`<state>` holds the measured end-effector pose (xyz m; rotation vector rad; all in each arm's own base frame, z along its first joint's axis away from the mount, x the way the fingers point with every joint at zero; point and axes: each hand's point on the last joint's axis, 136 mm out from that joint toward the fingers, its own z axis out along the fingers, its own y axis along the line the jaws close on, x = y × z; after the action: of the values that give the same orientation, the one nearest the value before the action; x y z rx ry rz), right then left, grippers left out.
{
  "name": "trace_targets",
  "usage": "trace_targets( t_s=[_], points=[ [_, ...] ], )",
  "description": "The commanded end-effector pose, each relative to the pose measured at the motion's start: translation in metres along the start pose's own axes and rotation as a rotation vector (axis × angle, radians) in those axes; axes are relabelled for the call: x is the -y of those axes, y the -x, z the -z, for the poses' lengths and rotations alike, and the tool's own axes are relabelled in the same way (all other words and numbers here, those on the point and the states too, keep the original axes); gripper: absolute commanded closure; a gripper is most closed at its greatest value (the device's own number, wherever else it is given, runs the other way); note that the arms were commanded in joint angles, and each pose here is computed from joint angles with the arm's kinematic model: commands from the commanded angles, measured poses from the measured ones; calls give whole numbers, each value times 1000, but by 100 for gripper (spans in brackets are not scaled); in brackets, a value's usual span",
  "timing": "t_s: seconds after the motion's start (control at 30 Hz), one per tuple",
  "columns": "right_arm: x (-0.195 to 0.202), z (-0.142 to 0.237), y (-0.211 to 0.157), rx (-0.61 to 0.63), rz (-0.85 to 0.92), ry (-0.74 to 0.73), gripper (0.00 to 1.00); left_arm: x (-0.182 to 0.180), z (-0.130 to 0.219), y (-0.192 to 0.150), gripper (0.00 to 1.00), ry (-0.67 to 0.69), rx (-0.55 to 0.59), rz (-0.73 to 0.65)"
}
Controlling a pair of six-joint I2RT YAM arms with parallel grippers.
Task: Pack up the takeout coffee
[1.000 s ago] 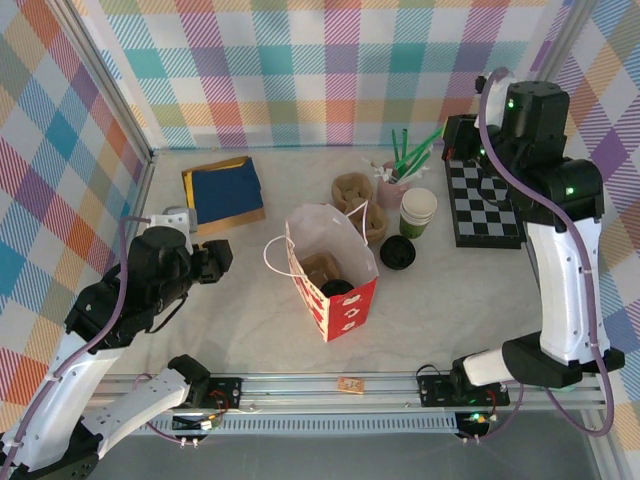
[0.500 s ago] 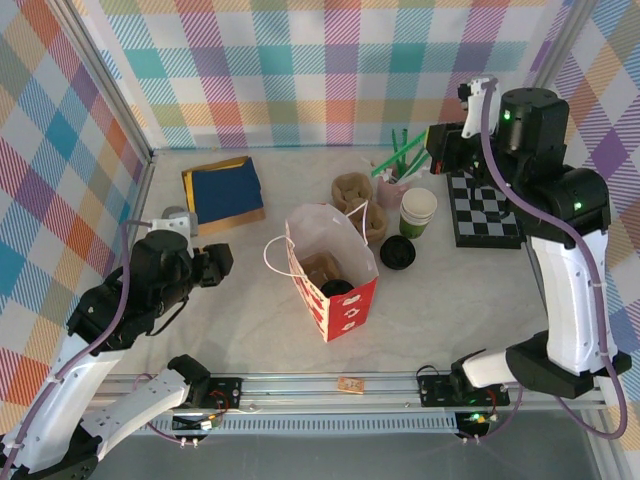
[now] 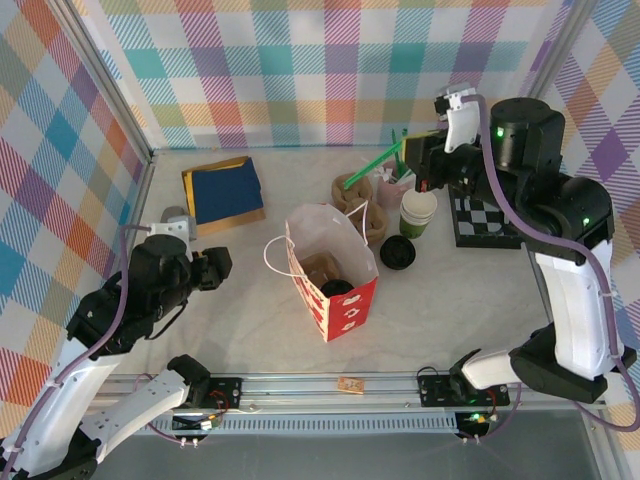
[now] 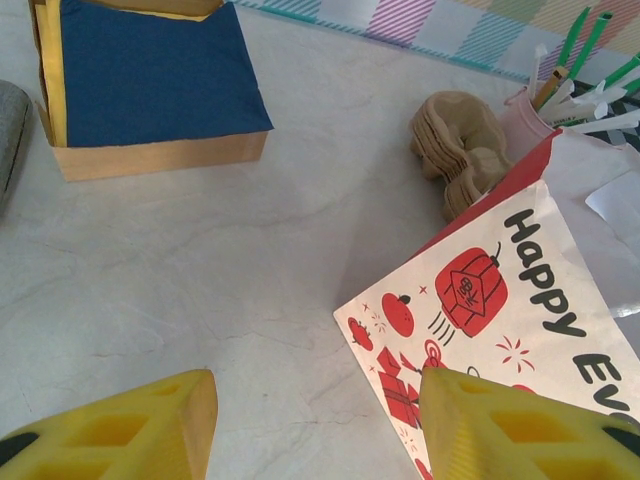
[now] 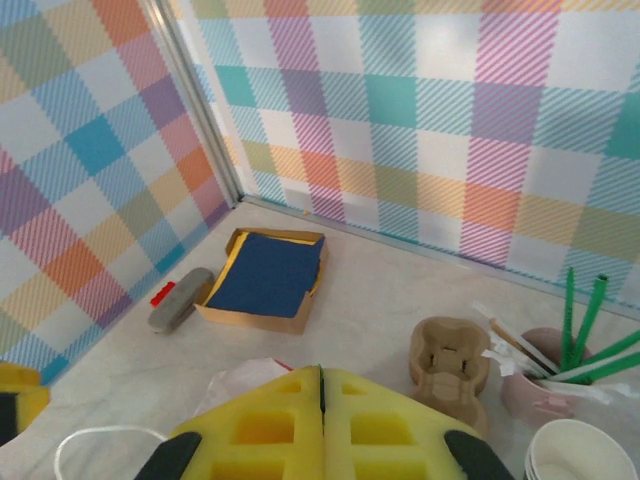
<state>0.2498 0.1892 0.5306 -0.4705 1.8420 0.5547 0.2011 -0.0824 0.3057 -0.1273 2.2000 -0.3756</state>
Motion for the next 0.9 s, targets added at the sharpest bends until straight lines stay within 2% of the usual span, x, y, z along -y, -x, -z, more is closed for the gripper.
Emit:
trace_targets(
  t_s=[0.0, 0.37, 0.87],
  points=[
    [-11, 7, 2, 9, 54, 27, 100, 5, -2, 2, 44, -25, 13, 11],
    [-61, -5, -24, -92, 230, 131, 100, 3, -3, 1, 44, -14, 14, 6],
    [-89, -39, -65, -250, 355, 143, 100, 2, -3, 2, 44, -7, 15, -1]
  ],
)
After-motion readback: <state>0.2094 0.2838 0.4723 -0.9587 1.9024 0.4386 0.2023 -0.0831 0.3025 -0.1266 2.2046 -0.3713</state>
